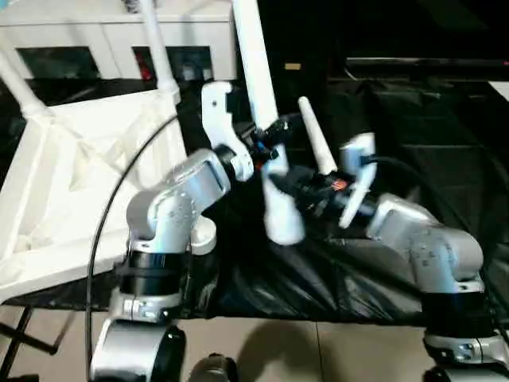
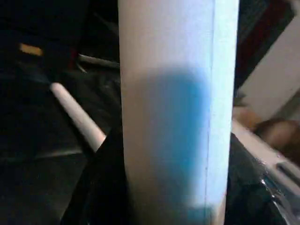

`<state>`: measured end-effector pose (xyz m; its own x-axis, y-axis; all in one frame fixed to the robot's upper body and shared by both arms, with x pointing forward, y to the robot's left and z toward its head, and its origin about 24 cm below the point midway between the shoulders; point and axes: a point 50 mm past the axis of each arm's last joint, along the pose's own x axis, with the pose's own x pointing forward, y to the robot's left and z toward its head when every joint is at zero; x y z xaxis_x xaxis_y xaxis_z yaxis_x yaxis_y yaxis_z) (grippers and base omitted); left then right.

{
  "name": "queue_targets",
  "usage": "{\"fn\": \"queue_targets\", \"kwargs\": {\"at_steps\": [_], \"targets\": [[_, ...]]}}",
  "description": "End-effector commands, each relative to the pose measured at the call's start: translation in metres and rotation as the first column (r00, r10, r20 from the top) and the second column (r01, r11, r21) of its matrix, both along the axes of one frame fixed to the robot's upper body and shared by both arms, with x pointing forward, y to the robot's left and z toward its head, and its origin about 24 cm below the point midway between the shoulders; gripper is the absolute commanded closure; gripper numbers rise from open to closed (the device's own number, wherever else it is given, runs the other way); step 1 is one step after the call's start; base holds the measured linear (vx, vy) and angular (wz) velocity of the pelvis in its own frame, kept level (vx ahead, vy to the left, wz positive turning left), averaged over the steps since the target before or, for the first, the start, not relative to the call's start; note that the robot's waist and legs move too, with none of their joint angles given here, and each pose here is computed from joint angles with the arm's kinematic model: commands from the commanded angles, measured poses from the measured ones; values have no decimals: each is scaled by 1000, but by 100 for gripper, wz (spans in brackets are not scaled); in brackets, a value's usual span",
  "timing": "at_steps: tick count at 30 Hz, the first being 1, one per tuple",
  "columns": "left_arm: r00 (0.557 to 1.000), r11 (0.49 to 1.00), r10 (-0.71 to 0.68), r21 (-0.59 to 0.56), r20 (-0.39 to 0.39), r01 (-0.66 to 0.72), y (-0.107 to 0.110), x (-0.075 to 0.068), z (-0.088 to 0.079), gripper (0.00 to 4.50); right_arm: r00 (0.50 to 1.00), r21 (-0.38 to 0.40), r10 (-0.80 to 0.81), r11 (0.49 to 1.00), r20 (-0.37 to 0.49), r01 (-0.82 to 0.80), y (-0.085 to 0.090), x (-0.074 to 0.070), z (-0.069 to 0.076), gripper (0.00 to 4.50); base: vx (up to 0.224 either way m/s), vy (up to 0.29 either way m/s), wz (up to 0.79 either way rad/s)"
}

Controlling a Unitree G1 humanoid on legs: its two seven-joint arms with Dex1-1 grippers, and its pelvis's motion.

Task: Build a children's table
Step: Pick table leg

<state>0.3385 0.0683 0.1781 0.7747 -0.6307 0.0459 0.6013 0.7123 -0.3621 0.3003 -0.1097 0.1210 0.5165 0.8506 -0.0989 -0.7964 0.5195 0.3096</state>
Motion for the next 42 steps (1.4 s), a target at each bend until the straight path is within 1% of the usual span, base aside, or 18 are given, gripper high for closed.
{"fn": "queue_targets", "kwargs": {"at_steps": [1, 3, 6, 11, 12, 14, 18, 22, 26, 27, 30, 31, 34, 35, 37, 38, 41, 42], "targets": [[996, 998, 31, 52, 83, -35, -4, 1, 15, 265, 999, -131, 7, 991, 33, -2, 9, 0, -6, 152, 0, 0, 0], [994, 996, 30, 82, 103, -39, -6, 1, 17, 265, 999, -160, 4, 987, 32, 1, 14, 0, -11, 152, 0, 0, 0], [992, 994, 11, 104, 122, -24, -11, -1, 18, 265, 999, -169, -23, 985, 30, 28, 22, 3, -14, 152, 0, 0, 0], [990, 990, 15, 136, 140, -34, -12, -1, 16, 265, 991, -162, -115, 979, 71, 125, 30, 13, -11, 152, 0, 0, 0], [990, 990, 16, 138, 141, -36, -12, -1, 16, 265, 990, -157, -122, 979, 75, 133, 30, 14, -11, 186, 0, 0, 0], [989, 988, 23, 149, 147, -45, -12, -1, 15, 265, 986, -146, -140, 978, 86, 151, 31, 16, -8, 186, 0, 0, 0], [988, 987, 29, 153, 149, -52, -11, 0, 14, 265, 985, -144, -142, 977, 96, 155, 31, 17, -8, 233, 0, 0, 0], [986, 984, 48, 163, 157, -74, -8, 2, 13, 265, 986, -139, -132, 979, 105, 146, 32, 16, -8, 254, 0, 0, 0], [985, 982, 64, 166, 160, -91, -6, 4, 13, 265, 987, -129, -119, 983, 109, 133, 34, 15, -8, 259, 0, 0, 0], [989, 982, 60, 169, 134, -83, -4, 4, 11, 209, 988, -111, -98, 988, 116, 111, 34, 13, -7, 259, 0, 0, 0], [990, 988, 34, 144, 140, -54, -3, 3, 12, 189, 990, -64, -63, 995, 125, 71, 35, 10, -4, 259, 0, 0, 0], [991, 995, 8, 100, 136, -22, -1, 3, 14, 167, 991, -21, -37, 999, 130, 40, 35, 8, -1, 259, 0, 0, 0], [988, 996, -84, 27, 130, 81, 3, 0, 16, 143, 987, 59, 5, 998, 159, -15, 31, 5, 5, 259, 0, 0, 0], [985, 990, -131, -35, 115, 136, 5, -2, 19, 143, 986, 74, 24, 997, 163, -37, 29, 4, 7, 259, 0, 0, 0], [957, 939, -270, -190, 104, 285, 10, -8, 27, 116, 981, 107, 101, 987, 168, -119, 25, 0, 9, 259, 0, 0, 0], [949, 928, -297, -201, 109, 314, 11, -9, 28, 116, 979, 112, 120, 984, 167, -139, 24, -1, 10, 259, 0, 0, 0], [882, 856, -450, -214, 139, 470, 13, -19, 31, 114, 957, 125, 238, 957, 168, -260, 22, -9, 11, 259, 0, 0, 0], [846, 810, -513, -242, 147, 533, 15, -23, 31, 114, 938, 121, 305, 938, 163, -326, 21, -14, 11, 259, 0, 0, 0]]}}
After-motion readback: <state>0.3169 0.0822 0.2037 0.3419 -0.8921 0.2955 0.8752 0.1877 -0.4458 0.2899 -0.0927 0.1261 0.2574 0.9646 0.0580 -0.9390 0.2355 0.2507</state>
